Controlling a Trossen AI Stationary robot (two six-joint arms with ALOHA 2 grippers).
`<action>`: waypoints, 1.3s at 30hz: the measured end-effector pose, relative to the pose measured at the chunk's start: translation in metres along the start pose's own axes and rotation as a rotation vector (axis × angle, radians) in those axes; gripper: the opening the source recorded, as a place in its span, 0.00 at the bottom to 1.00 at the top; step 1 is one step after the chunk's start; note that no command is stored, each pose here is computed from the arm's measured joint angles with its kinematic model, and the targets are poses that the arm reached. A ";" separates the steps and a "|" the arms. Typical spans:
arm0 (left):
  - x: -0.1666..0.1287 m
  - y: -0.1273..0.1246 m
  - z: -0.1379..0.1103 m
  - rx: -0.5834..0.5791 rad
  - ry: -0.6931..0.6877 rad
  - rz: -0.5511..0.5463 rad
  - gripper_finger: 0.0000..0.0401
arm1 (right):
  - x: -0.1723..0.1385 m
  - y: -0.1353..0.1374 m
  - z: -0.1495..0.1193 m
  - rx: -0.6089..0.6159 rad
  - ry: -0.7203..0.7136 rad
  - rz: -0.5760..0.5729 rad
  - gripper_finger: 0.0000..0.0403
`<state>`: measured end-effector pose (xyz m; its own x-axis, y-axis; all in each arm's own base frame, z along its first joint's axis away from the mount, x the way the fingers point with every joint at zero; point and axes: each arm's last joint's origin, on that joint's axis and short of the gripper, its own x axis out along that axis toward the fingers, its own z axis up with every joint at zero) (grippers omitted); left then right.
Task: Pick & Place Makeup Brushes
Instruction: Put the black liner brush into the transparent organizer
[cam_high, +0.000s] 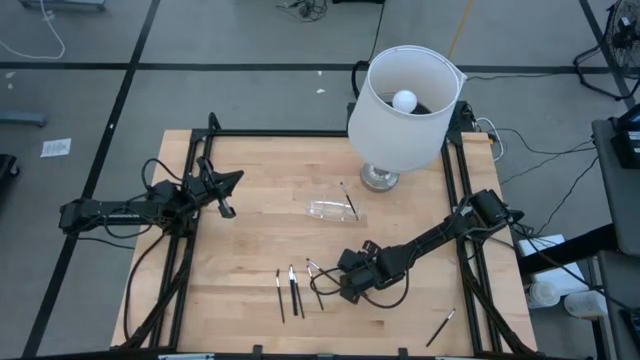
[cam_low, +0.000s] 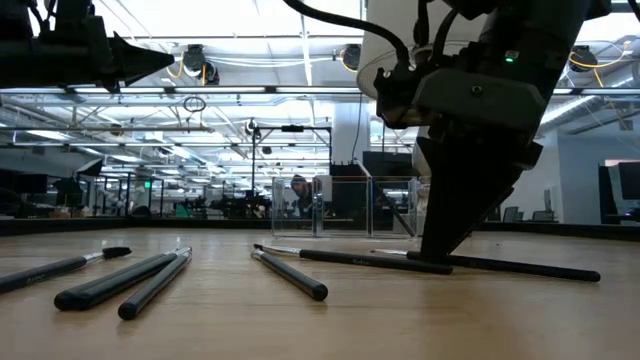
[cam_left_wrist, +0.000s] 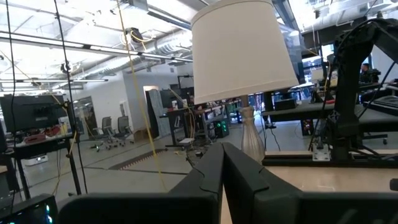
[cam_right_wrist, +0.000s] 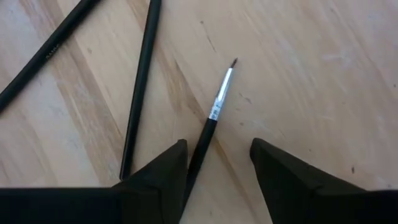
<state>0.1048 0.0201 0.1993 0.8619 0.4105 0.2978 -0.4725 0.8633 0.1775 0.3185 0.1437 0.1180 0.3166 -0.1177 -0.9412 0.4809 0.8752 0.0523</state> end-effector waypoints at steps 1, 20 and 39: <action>0.000 0.000 0.000 0.000 0.000 0.000 0.04 | 0.001 -0.001 -0.001 0.000 0.006 -0.002 0.41; 0.000 0.000 0.000 0.000 0.000 0.000 0.04 | 0.003 -0.016 0.000 0.004 0.035 0.004 0.01; 0.000 0.000 0.000 0.013 0.001 0.000 0.04 | -0.112 -0.027 0.038 -0.250 -0.529 0.153 0.00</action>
<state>0.1048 0.0202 0.1993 0.8621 0.4106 0.2969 -0.4747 0.8595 0.1897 0.3012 0.1155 0.2343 0.7616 -0.1428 -0.6321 0.2116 0.9768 0.0342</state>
